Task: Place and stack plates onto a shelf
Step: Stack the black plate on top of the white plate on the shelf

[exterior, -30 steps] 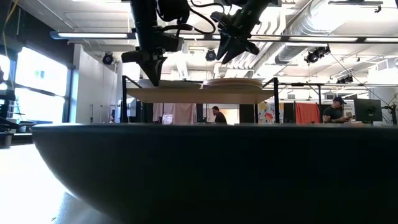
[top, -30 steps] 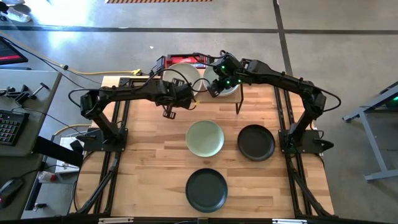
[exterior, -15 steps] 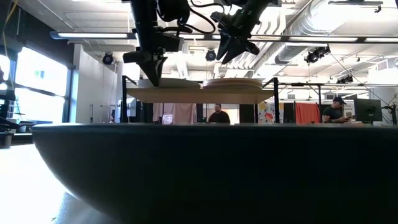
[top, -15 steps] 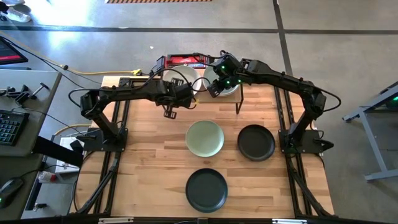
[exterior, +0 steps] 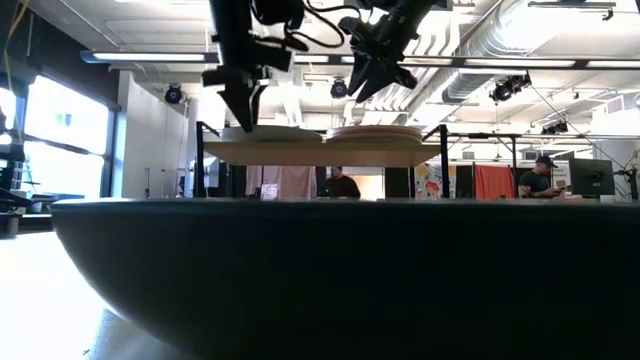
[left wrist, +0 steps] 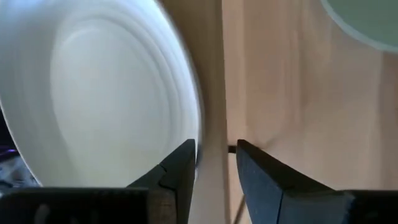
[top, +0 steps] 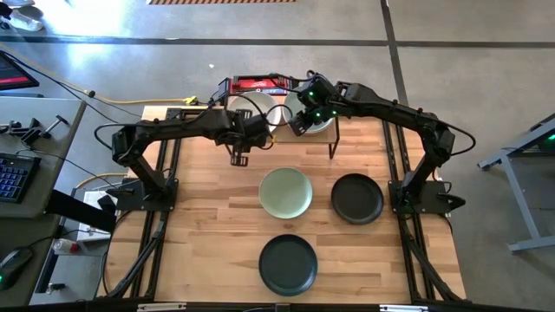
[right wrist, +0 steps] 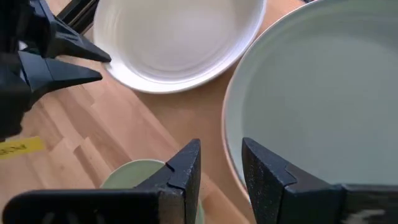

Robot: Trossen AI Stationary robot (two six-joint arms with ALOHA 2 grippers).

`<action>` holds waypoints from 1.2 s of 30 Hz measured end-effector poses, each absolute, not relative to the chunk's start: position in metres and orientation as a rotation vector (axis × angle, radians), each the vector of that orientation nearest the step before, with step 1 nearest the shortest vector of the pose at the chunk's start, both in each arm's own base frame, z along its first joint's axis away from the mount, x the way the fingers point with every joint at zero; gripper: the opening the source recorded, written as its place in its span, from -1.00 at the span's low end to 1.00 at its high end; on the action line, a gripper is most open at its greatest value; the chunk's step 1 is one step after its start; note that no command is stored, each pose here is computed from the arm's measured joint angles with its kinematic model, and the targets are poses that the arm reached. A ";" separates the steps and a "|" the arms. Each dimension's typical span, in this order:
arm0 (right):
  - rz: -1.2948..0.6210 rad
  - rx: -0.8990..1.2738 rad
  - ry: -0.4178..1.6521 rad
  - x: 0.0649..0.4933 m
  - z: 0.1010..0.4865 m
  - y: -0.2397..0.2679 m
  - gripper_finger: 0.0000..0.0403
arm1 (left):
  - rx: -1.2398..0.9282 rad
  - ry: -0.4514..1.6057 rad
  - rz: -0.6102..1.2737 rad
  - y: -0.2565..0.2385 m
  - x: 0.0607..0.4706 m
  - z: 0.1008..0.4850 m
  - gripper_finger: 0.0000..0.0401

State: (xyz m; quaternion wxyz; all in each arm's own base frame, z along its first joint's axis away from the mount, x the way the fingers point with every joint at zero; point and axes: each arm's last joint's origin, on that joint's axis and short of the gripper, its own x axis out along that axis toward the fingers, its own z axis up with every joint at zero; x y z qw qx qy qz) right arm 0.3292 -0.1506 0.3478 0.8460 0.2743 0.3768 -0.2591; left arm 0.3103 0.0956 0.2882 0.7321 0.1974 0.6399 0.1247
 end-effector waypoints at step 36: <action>-0.425 0.569 1.412 0.316 0.295 0.049 -0.52 | -0.024 1.608 0.342 0.008 0.279 0.313 -0.46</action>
